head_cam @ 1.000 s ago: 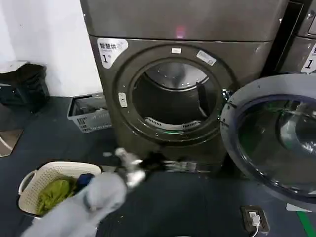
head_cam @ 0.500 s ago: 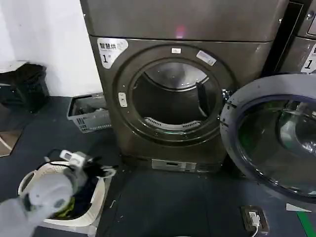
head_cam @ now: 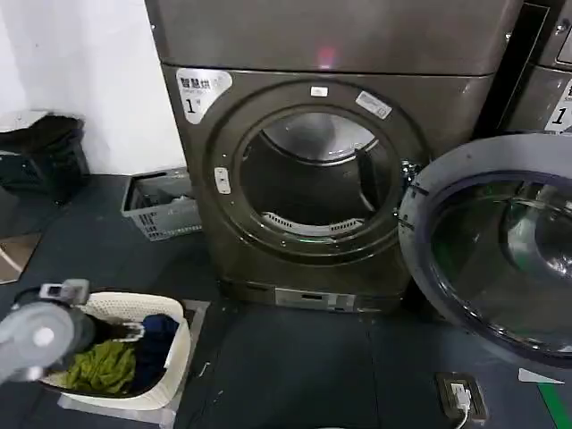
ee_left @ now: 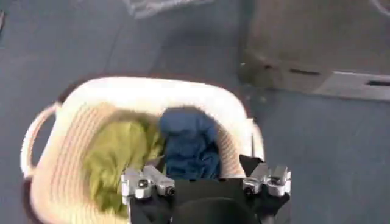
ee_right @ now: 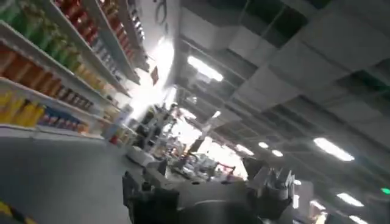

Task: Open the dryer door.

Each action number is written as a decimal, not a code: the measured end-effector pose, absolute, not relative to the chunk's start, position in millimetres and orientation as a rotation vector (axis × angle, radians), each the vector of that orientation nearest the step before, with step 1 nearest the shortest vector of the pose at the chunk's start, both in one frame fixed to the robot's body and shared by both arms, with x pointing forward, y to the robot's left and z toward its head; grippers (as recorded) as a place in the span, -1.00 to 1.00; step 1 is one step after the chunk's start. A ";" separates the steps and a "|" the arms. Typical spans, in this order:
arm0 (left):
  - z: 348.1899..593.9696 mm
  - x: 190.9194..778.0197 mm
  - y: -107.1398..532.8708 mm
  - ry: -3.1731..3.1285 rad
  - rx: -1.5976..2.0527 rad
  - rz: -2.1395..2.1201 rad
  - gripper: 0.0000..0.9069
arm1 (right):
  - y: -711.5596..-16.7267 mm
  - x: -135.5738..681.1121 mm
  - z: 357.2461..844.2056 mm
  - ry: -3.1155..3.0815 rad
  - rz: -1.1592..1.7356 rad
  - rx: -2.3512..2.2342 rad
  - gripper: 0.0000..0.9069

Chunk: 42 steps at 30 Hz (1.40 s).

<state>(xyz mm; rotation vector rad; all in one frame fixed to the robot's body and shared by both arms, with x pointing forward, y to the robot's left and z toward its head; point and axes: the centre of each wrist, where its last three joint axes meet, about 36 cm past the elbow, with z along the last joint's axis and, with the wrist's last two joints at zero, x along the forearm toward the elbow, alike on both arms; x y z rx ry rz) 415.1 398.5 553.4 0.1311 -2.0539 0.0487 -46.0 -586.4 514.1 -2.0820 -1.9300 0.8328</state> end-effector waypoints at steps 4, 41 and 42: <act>554.1 424.1 420.2 -2.011 0.190 0.160 1.00 | -591.7 -51.0 515.8 -1.940 0.818 -2.094 1.00; 529.5 436.9 459.4 -1.861 0.279 0.413 1.00 | -597.6 -59.7 510.5 -1.954 0.843 -2.108 1.00; 528.7 436.7 459.4 -1.862 0.281 0.409 1.00 | -597.4 -60.2 510.7 -1.954 0.845 -2.108 1.00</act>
